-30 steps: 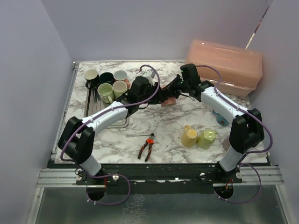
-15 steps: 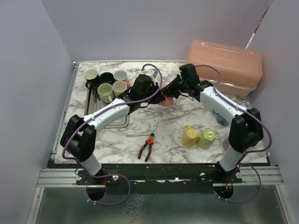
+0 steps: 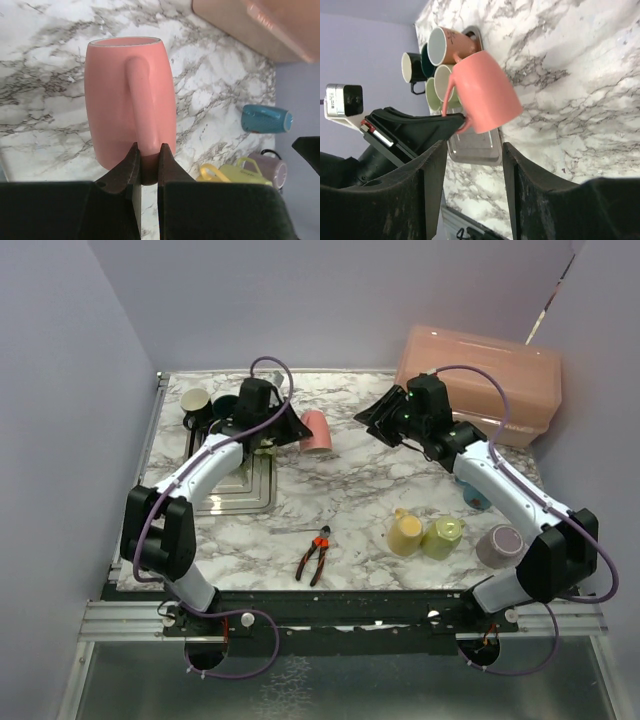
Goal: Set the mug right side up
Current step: Turn over the cup at the center of the board, then place the cup on the tray.
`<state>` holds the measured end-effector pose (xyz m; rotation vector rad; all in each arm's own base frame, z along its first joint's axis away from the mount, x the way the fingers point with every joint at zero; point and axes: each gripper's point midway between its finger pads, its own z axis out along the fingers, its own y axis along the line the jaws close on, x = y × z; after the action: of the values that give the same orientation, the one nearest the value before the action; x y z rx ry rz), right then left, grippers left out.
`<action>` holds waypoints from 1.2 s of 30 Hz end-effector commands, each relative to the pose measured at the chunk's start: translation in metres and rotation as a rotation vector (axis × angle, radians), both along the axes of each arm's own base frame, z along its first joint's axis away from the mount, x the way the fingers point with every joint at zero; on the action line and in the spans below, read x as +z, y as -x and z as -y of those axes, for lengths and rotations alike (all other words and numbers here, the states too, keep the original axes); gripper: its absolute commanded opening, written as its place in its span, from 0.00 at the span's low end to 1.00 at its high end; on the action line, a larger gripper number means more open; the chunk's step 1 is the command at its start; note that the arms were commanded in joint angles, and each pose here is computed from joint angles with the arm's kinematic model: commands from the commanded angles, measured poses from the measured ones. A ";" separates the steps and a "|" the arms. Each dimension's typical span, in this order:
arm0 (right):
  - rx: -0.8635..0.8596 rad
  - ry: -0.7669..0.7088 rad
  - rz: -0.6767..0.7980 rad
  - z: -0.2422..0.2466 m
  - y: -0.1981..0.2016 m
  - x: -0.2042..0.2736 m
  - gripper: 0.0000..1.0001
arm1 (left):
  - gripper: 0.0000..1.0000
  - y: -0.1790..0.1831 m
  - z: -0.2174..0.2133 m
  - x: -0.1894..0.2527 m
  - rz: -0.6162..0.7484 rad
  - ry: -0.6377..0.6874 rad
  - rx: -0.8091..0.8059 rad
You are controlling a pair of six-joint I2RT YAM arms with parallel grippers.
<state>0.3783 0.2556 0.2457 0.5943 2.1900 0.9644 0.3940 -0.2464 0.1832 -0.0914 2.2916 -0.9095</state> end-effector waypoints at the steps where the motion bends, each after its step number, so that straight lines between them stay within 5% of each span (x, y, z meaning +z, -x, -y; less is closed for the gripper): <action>1: -0.058 0.078 0.106 0.017 -0.007 0.011 0.52 | 0.00 -0.017 -0.026 0.100 0.158 0.196 0.046; 17: -0.088 0.191 0.151 0.053 -0.016 0.005 0.52 | 0.00 -0.042 -0.199 0.165 0.123 0.654 0.638; 26: -0.115 0.222 0.142 0.070 -0.016 0.002 0.52 | 0.00 -0.027 -0.263 0.134 0.055 1.039 0.821; 36: -0.105 0.234 0.120 0.067 -0.020 -0.005 0.52 | 0.00 -0.010 -0.298 0.101 0.016 1.225 0.927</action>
<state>0.3963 0.1937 0.2461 0.5215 2.0889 0.7066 0.4104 0.0498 0.2140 -1.6573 1.2540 -1.3355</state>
